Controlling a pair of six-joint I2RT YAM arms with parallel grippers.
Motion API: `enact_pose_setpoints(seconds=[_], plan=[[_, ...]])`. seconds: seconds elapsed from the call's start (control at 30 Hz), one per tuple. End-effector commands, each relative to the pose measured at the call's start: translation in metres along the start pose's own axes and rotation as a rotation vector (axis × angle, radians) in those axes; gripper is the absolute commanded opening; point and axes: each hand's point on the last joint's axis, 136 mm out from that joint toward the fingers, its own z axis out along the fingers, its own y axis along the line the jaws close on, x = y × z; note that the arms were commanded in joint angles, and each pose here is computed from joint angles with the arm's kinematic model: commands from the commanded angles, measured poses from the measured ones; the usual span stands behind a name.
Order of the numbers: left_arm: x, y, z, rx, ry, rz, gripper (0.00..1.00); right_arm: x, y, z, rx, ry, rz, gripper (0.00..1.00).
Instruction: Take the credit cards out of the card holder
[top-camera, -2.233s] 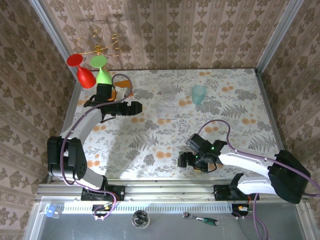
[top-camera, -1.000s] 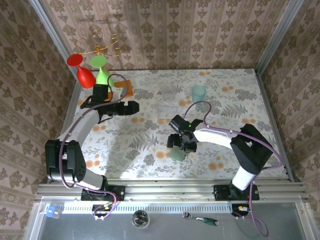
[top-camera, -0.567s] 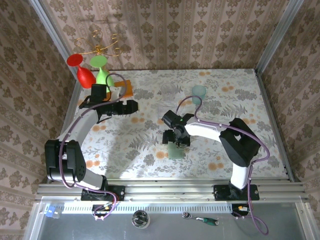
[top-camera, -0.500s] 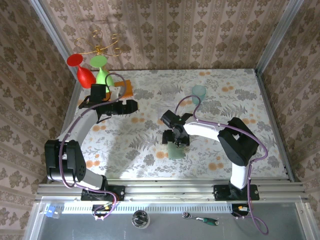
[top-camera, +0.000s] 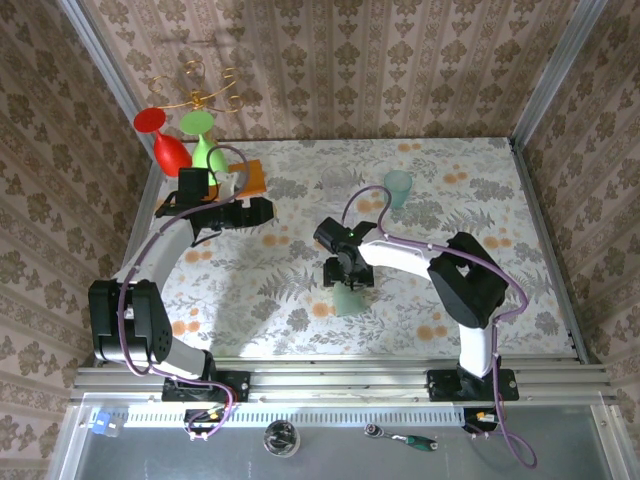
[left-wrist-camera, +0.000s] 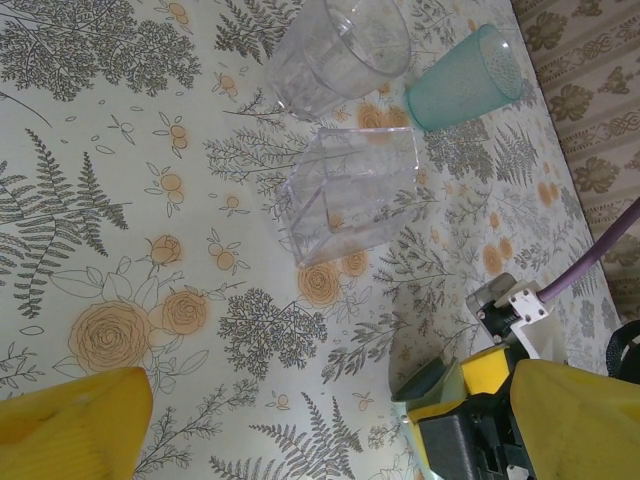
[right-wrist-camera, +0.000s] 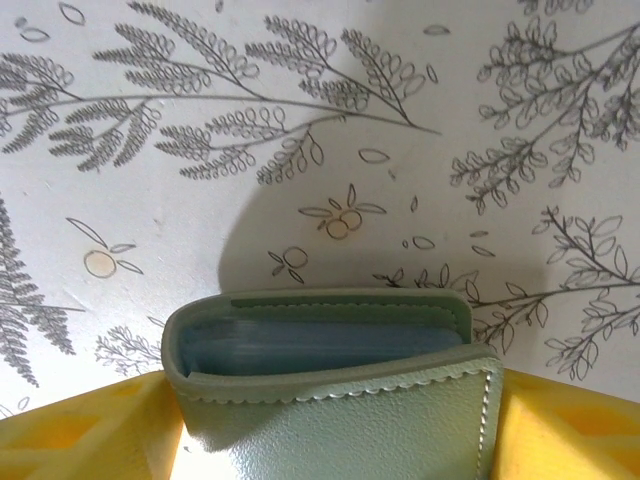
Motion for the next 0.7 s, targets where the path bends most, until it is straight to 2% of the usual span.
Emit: enact_pose_setpoints(seconds=[0.0, 0.37, 0.67], plan=[[0.003, -0.003, -0.004, 0.009, -0.004, -0.006, 0.94, -0.010, -0.005, 0.004, 0.048, -0.008, -0.007, 0.75], [0.004, -0.005, -0.006, 0.014, -0.005, -0.008, 0.93, -0.035, 0.008, 0.014, -0.005, -0.002, 0.018, 0.74], [0.014, -0.014, -0.006, -0.001, -0.004, -0.049, 0.89, -0.039, 0.015, 0.016, -0.037, 0.006, -0.001, 0.77]])
